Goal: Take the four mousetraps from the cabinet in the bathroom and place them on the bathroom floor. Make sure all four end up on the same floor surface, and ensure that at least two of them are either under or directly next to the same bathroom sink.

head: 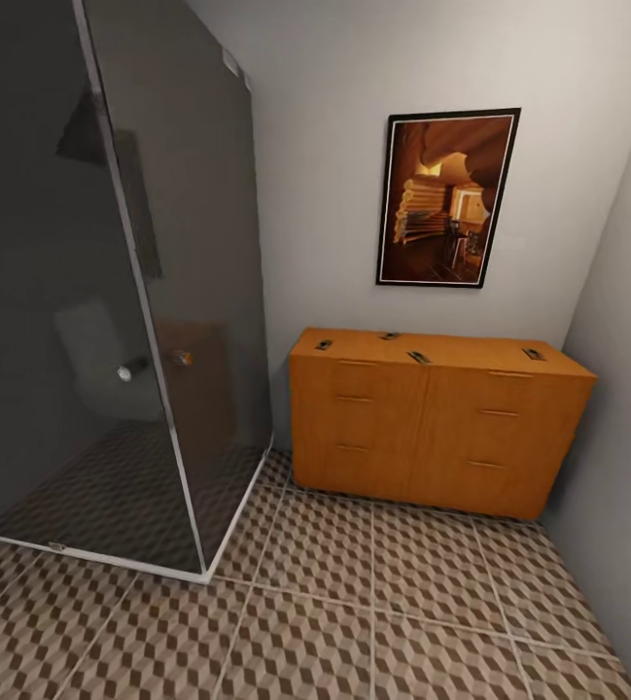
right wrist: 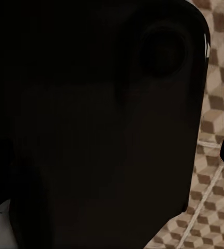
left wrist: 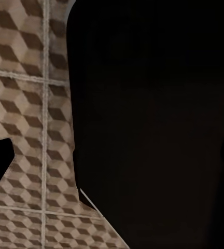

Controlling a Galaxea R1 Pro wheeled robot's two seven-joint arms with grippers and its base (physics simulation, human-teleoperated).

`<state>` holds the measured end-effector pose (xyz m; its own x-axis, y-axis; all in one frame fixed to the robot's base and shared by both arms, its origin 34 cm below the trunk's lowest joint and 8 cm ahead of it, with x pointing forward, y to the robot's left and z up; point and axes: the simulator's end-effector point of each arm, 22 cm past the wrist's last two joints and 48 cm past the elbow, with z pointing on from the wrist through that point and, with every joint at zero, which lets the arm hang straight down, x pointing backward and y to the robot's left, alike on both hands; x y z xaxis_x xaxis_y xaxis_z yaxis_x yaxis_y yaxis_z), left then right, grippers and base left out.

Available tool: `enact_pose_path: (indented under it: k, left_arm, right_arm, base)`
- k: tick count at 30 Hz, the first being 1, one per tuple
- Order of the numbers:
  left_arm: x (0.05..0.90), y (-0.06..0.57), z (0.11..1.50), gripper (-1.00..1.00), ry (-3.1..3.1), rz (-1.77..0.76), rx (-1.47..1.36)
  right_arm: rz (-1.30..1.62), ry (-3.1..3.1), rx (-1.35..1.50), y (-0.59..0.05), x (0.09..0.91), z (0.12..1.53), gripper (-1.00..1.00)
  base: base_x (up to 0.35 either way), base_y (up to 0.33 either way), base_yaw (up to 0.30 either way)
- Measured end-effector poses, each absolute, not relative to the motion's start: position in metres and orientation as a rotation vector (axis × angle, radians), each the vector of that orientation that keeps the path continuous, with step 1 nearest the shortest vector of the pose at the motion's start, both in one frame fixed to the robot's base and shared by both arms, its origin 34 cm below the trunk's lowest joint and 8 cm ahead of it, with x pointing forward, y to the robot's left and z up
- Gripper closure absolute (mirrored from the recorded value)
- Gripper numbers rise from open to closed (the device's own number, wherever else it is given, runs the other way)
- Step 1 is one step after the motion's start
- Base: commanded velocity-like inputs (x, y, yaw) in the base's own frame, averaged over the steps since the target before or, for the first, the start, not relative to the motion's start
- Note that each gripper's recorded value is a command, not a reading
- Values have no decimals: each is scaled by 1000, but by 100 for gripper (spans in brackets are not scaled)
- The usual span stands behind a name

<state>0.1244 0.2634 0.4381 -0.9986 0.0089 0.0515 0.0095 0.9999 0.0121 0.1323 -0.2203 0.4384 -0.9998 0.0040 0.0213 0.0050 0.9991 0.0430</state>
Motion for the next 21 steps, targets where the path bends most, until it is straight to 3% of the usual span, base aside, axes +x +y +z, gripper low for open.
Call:
enact_pose_path:
  k: [8, 21]
  left_arm:
    - [123, 263, 438, -100, -3087, -19, -14]
    - [122, 263, 438, -100, -3085, -19, -14]
  right_arm:
    - [-69, -3116, -7, -219, 131, 438, -100]
    - [-71, -3114, -7, -219, 130, 438, -100]
  base:
    - [302, -124, -204]
    - [307, -110, -50]
